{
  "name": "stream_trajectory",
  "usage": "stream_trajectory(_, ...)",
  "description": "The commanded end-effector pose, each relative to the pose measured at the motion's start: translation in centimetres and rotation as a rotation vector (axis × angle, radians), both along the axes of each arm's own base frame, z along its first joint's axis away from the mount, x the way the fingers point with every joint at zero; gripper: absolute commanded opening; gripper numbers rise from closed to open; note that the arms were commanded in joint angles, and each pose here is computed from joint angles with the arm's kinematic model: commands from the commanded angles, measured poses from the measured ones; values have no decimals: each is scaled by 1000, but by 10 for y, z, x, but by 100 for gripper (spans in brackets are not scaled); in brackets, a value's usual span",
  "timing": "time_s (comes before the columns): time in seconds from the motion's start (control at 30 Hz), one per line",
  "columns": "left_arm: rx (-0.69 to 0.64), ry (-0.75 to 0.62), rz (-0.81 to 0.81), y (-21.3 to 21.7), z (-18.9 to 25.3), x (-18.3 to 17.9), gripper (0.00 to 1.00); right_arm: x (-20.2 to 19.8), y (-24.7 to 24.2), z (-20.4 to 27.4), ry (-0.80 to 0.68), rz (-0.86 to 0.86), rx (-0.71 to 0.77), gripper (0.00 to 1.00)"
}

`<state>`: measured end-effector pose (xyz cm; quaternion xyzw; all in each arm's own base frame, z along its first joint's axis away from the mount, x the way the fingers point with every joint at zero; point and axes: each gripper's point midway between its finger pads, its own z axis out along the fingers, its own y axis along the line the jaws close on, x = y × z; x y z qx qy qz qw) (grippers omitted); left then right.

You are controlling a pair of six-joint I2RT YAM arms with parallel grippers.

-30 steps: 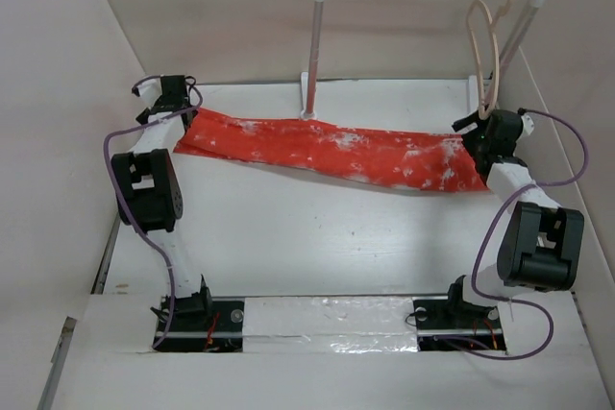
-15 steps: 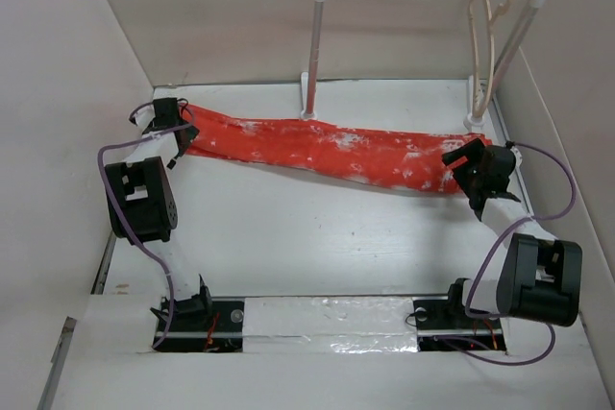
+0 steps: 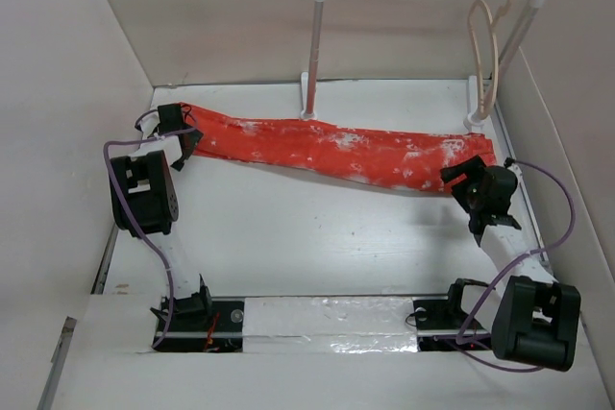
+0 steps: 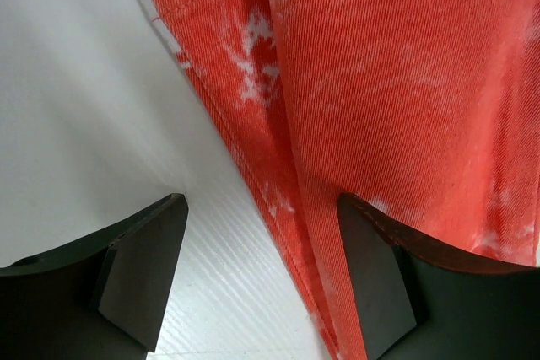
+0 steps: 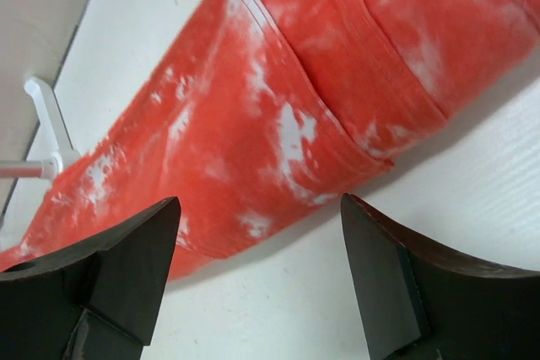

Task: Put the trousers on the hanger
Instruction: Fold the trousers at the center of the board.

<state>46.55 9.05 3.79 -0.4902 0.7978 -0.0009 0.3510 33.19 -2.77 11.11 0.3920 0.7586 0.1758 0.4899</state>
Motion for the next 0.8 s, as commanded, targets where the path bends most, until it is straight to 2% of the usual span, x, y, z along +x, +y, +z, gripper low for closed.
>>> stream_trajectory(0.0,-26,9,12,-2,-9,4,70,-17,4,-23,44,-5,45,81)
stream_trajectory(0.13,-29,-6,11,-2,-7,12,64,-24,-7,-37,41,-54,80,79)
stream_trajectory(0.27,-35,-15,-10,-3,-7,18,54,-17,-12,-56,98,-50,139,78)
stream_trajectory(0.43,-42,-22,-24,-5,-8,24,43,10,-17,-68,112,-25,215,67)
stream_trajectory(0.47,-42,-26,-25,-5,-7,26,38,15,-19,-66,103,-20,225,65)
stream_trajectory(0.57,-41,-26,-36,-5,-7,28,16,18,-24,-70,95,-28,254,47)
stream_trajectory(0.6,-49,-28,-43,-7,-7,30,11,15,-22,-72,96,-35,261,36)
stream_trajectory(0.67,-60,-35,-49,-9,-4,33,0,16,-24,-64,61,-40,246,24)
stream_trajectory(0.7,-65,-42,-51,-10,-1,34,0,14,-25,-65,63,-43,239,13)
stream_trajectory(0.77,-66,-56,-46,-10,6,33,0,12,-25,-60,56,-49,229,3)
